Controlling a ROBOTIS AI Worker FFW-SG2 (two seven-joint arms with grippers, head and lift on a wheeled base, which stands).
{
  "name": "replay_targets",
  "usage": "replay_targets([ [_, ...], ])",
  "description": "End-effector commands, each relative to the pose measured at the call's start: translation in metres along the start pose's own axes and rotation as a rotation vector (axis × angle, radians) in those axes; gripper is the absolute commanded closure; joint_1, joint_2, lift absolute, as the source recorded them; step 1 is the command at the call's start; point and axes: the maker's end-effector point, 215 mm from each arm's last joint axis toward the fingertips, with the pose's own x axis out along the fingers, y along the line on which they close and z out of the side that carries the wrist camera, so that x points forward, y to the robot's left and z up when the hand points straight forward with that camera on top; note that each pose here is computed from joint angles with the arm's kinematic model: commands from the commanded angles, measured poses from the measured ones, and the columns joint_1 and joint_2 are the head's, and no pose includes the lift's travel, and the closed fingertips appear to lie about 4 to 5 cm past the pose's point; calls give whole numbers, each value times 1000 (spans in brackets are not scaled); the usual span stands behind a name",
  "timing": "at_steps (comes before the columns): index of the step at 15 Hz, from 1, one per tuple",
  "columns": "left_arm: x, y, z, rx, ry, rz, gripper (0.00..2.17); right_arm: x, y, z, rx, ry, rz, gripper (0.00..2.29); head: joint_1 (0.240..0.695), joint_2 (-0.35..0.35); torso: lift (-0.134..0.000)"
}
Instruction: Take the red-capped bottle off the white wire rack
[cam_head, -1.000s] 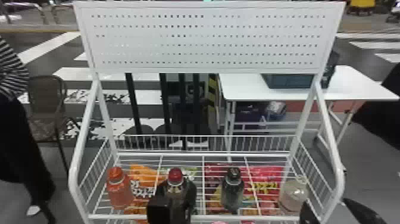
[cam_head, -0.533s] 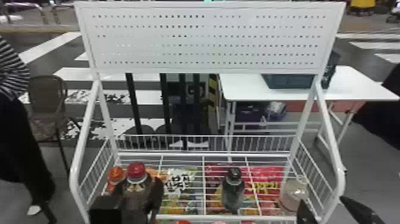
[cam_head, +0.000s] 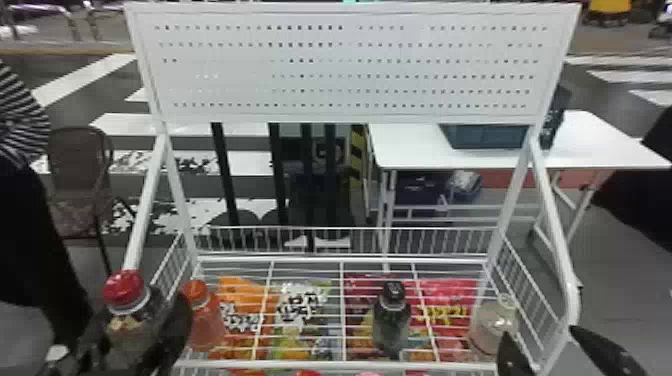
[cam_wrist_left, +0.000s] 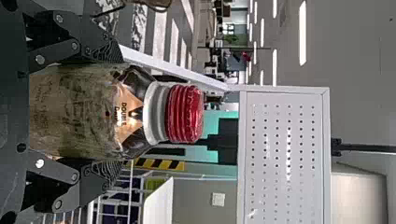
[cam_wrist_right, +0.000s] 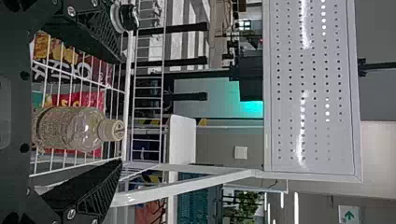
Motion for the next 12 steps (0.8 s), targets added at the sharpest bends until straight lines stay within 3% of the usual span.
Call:
replay_targets([
  [1, -1, 4, -2, -6, -22, 0, 2088, 1, -2, 0, 0, 4, -2, 124, 499, 0, 0],
  [12, -10, 11, 9, -13, -50, 19, 2084, -1, 2, 12, -4, -19, 10, 130, 499, 0, 0],
])
